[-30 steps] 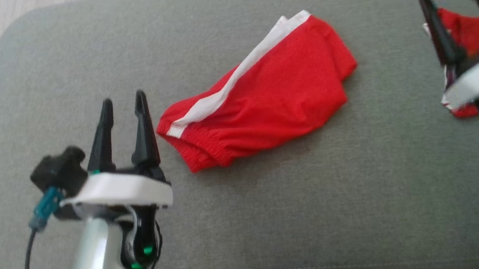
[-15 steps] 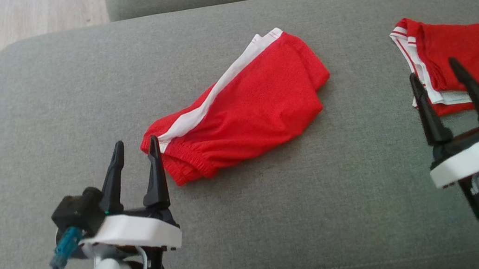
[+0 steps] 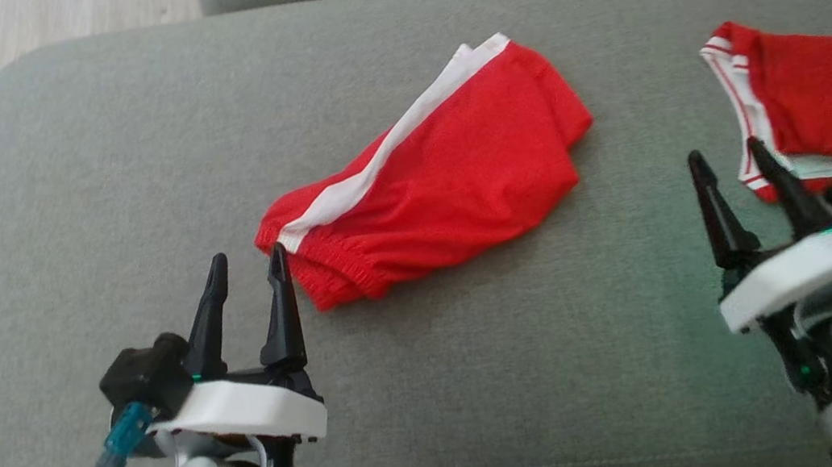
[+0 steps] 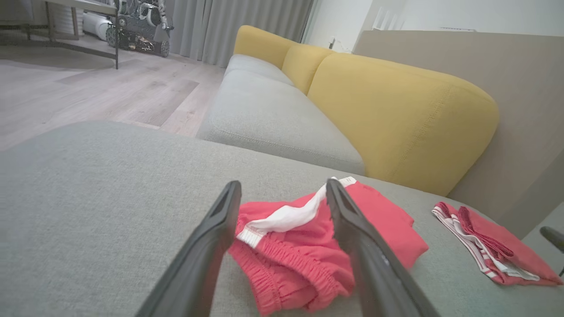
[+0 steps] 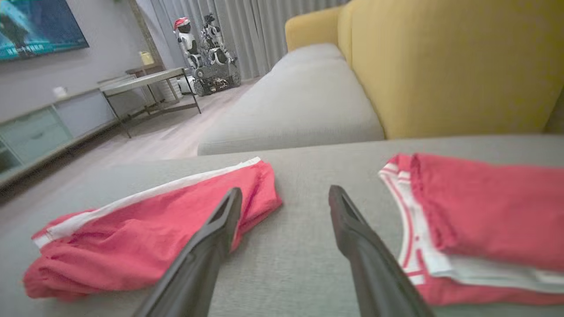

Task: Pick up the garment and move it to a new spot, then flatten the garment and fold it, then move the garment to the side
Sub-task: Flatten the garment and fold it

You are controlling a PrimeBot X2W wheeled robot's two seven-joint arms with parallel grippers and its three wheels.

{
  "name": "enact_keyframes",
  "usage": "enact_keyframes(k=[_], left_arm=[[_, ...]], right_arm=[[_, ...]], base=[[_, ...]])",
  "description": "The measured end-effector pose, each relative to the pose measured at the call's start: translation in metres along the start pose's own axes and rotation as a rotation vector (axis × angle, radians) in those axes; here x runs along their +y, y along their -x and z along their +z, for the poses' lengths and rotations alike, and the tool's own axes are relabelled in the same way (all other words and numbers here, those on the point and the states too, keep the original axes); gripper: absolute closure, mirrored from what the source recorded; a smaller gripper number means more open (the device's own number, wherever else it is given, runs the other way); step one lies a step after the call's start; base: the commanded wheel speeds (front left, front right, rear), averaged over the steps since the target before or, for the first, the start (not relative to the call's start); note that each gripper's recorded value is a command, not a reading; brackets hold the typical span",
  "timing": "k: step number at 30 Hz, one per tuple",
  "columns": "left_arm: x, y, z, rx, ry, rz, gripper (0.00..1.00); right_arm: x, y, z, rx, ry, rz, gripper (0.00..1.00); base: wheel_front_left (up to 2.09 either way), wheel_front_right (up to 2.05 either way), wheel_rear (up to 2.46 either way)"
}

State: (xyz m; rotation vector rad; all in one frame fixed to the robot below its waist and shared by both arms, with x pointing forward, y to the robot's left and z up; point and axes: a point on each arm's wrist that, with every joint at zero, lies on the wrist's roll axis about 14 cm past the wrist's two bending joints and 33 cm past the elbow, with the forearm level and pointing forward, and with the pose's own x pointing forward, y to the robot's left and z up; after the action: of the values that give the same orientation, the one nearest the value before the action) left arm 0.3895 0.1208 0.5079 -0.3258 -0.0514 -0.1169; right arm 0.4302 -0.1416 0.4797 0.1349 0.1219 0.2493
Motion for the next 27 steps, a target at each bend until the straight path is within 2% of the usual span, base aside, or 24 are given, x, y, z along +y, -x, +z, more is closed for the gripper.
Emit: enact_keyframes(k=[4,9,17,22,27], left_arm=[[0.007,0.001,-0.007,0.021,0.012,0.025,0.00],[0.018,-0.006,-0.011,0.033,0.019,0.060,0.00],[0.043,-0.009,-0.015,0.045,0.031,0.137,0.00],[0.054,-0.007,-0.015,0.047,0.029,0.175,0.00],[0.063,-0.006,-0.013,0.045,0.020,0.204,0.00]], right_arm=[[0.002,-0.021,-0.022,0.133,-0.221,-0.004,0.00],[0.006,-0.059,-0.031,0.230,-0.359,0.023,0.00],[0.018,-0.101,-0.078,0.452,-0.414,0.047,0.00],[0.026,-0.115,-0.098,0.533,-0.404,0.061,0.00],[0.041,-0.137,-0.100,0.559,-0.409,0.095,0.00]], base=[[0.00,0.00,0.00],[0.00,0.00,0.00],[0.00,0.00,0.00],[0.00,0.00,0.00],[0.00,0.00,0.00]])
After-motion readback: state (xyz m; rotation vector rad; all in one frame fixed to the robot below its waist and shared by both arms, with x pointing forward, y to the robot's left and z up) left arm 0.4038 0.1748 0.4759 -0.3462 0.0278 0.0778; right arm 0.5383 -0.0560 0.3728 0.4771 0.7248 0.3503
